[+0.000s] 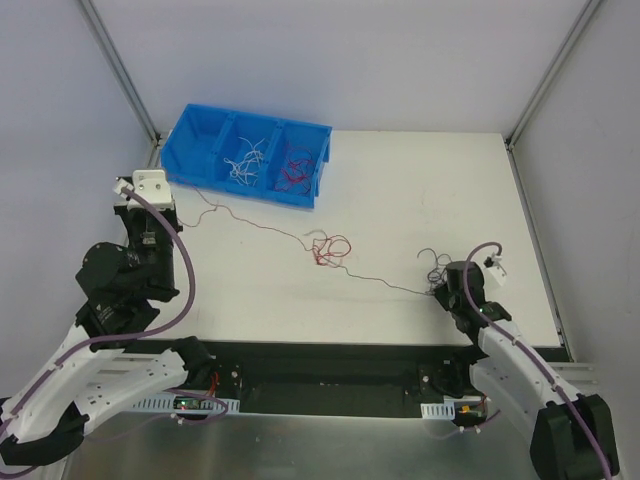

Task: Untangle the cables

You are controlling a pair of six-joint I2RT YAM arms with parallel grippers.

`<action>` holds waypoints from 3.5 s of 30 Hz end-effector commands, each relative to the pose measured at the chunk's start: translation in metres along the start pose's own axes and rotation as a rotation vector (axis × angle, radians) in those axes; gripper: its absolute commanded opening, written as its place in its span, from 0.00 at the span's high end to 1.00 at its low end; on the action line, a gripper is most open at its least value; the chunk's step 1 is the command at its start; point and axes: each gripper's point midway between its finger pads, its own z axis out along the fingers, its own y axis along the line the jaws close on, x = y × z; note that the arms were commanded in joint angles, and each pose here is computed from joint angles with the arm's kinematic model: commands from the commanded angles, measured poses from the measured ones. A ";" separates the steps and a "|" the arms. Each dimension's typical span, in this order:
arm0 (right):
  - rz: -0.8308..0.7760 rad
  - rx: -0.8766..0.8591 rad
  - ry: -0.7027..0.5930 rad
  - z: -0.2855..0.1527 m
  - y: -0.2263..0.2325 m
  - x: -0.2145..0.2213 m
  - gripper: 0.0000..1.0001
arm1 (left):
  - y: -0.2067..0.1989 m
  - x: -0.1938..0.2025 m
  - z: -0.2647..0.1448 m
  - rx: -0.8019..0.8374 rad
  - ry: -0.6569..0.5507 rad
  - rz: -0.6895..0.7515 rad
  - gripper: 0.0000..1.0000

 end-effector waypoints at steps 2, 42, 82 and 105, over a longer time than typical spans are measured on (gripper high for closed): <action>0.022 0.088 -0.166 -0.005 0.000 -0.072 0.99 | 0.042 -0.043 0.004 -0.163 -0.071 0.109 1.00; -0.553 -0.200 -0.069 -0.071 0.073 -0.101 0.07 | -0.128 0.048 0.024 0.433 0.287 -0.478 1.00; -0.805 -0.432 0.190 0.020 0.224 0.119 0.92 | -0.190 0.059 0.128 0.329 0.394 -0.483 1.00; -0.722 -0.500 0.247 0.022 0.223 0.116 0.99 | -0.278 0.200 0.309 0.317 0.509 -0.479 1.00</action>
